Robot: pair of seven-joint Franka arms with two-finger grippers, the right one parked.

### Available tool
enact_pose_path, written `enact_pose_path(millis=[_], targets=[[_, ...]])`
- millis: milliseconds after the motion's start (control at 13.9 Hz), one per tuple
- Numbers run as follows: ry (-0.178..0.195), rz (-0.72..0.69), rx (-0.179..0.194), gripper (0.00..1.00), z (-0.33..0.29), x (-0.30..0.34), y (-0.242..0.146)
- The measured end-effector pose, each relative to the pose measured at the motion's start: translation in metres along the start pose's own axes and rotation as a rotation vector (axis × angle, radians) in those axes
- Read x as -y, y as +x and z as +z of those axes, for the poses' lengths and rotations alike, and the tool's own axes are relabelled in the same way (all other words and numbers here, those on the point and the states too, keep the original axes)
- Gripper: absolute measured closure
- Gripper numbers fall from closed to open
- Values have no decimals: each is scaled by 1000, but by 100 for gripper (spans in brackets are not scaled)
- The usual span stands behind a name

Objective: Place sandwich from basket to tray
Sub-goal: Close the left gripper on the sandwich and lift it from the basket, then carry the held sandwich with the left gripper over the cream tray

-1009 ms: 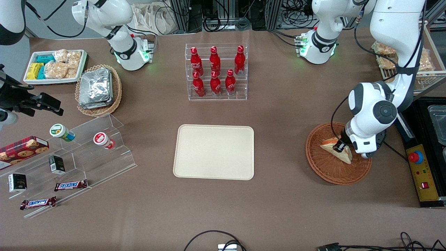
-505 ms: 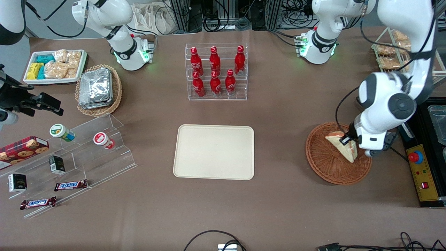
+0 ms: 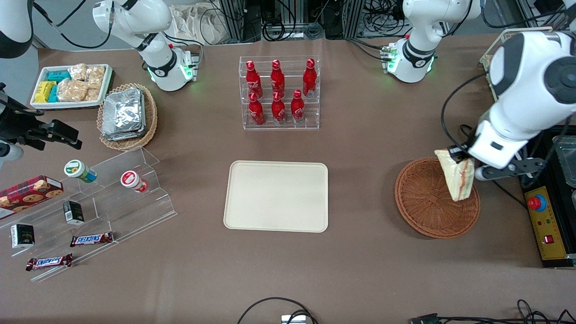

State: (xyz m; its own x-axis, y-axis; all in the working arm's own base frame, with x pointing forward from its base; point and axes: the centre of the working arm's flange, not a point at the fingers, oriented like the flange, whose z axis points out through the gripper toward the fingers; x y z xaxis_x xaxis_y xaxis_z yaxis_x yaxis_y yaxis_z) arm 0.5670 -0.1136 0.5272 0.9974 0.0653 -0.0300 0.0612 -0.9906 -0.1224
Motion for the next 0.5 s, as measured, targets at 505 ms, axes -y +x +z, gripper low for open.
enact_pose_path(millis=[505], targets=[[10, 173, 6, 84, -24, -151, -39]])
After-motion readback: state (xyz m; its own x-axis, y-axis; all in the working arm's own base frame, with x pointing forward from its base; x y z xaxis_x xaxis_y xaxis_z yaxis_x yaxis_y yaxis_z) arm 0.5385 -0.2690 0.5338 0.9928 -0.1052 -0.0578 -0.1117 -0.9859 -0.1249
